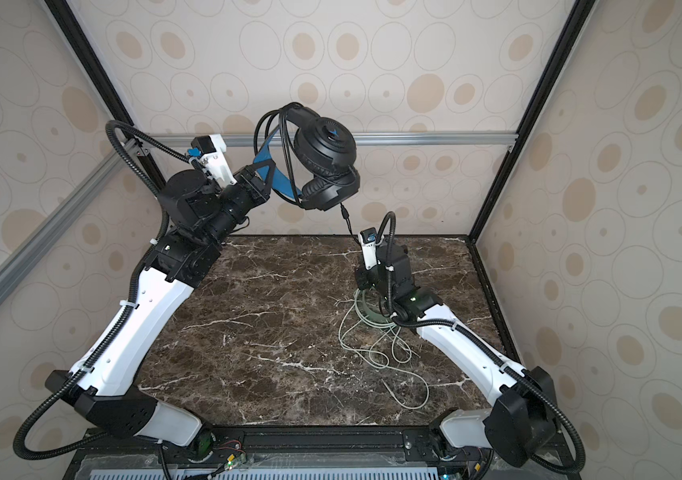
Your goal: Wrap the headphones
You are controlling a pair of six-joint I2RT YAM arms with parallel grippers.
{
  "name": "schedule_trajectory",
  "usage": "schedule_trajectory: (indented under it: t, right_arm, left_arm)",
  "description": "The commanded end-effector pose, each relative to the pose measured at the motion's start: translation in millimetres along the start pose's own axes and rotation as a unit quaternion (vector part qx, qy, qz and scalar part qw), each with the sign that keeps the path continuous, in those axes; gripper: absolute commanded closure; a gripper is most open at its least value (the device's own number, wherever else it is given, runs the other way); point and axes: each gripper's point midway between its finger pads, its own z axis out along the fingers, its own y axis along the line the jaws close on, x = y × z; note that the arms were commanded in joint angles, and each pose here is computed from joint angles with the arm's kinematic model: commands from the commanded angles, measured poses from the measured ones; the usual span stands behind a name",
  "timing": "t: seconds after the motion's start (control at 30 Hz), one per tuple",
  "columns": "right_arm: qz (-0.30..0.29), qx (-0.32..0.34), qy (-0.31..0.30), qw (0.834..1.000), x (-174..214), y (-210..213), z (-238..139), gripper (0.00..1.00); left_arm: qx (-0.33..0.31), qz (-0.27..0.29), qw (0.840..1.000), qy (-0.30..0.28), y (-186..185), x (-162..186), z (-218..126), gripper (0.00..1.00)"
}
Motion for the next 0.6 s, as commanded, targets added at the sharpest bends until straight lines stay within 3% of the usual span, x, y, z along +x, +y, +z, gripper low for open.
schedule_trajectory:
  t: [0.0,0.27,0.57]
  right_arm:
    - [0.0,0.001,0.007,1.0,9,5,-2,1.0]
    - [-0.023,-0.018,0.005,1.0,10,26,-5,1.0]
    - [-0.067,-0.051,0.015,0.996,16,60,-19,1.0]
  left_arm:
    - [0.02,-0.089,0.99,-0.111,-18,-60,-14,1.0]
    - [-0.06,-0.116,0.986,-0.106,21,-41,-1,1.0]
    - [-0.116,-0.097,0.984,-0.096,51,-21,14,1.0]
